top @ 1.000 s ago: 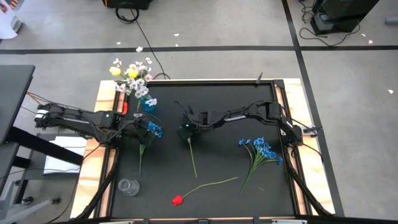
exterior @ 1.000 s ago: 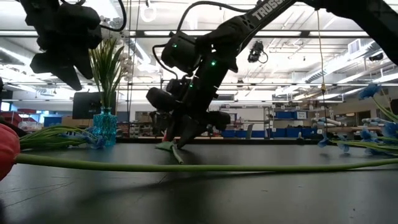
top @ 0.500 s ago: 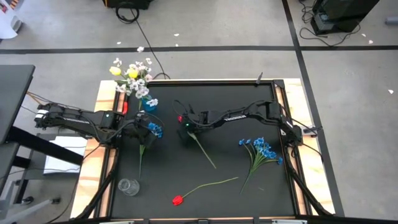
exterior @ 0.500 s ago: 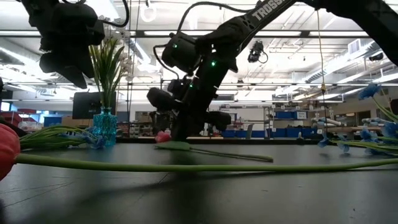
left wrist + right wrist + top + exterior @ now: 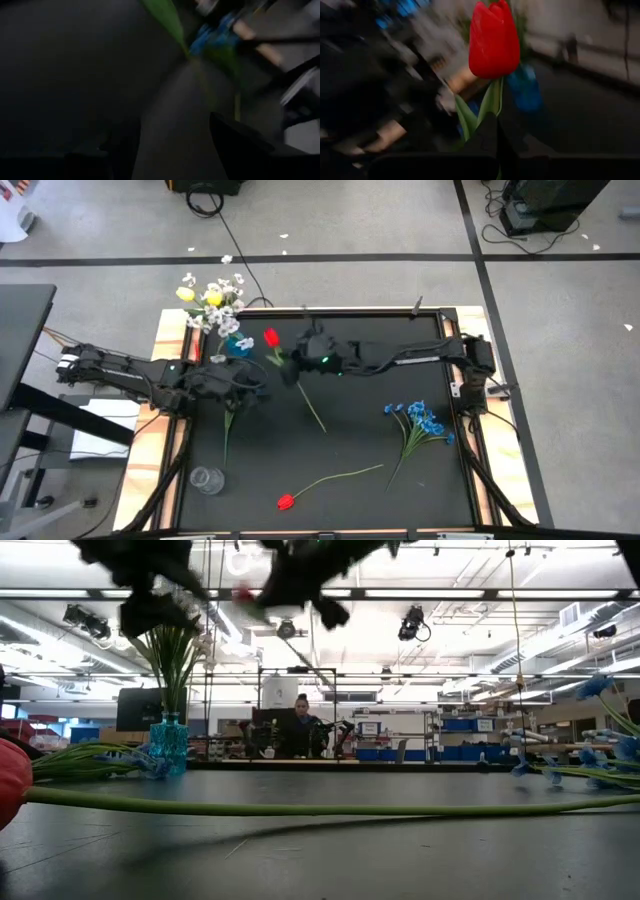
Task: Sort flowers into vase by color
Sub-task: Put the top red flower into the transparent vase
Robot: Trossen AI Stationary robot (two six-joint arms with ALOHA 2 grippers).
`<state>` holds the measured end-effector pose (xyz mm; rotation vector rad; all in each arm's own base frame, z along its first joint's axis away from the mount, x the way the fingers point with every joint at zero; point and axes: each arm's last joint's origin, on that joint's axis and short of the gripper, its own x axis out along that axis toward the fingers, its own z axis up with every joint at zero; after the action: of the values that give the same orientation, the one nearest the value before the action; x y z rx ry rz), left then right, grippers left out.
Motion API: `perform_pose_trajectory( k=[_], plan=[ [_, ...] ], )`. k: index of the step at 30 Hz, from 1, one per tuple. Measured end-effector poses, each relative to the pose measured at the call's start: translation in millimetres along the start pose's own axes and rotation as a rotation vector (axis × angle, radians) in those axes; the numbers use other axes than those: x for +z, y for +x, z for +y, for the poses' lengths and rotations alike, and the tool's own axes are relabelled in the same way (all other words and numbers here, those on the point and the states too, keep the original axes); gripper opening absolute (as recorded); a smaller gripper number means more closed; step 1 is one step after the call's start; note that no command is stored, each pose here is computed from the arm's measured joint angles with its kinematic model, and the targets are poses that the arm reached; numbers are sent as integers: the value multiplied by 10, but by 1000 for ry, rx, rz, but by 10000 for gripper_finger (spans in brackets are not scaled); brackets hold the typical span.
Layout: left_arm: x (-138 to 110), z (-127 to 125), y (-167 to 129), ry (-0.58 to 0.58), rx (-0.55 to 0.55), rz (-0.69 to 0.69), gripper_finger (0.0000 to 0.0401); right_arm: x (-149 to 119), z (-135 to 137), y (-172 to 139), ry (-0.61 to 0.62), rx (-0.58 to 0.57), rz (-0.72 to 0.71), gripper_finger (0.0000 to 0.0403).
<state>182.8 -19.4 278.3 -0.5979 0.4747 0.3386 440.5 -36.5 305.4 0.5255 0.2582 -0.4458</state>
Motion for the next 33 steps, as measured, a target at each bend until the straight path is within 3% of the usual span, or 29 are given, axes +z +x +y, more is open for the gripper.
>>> perform_pose_trajectory(
  k=[8,14,21,25,33],
  plan=[
    [353,-165,-47,86,-129,-373,242,603,187,-578,-121,218,-225,3],
    [526,-312,-5,171,-216,-579,242,741,310,-702,-163,454,-318,3],
    [559,-442,45,192,-324,-661,234,710,381,-734,-222,504,-321,3],
    [539,-459,43,190,-319,-657,193,705,390,-739,-230,536,-310,3],
    [525,-473,37,188,-310,-659,59,700,400,-744,-236,562,-301,3]
  ],
)
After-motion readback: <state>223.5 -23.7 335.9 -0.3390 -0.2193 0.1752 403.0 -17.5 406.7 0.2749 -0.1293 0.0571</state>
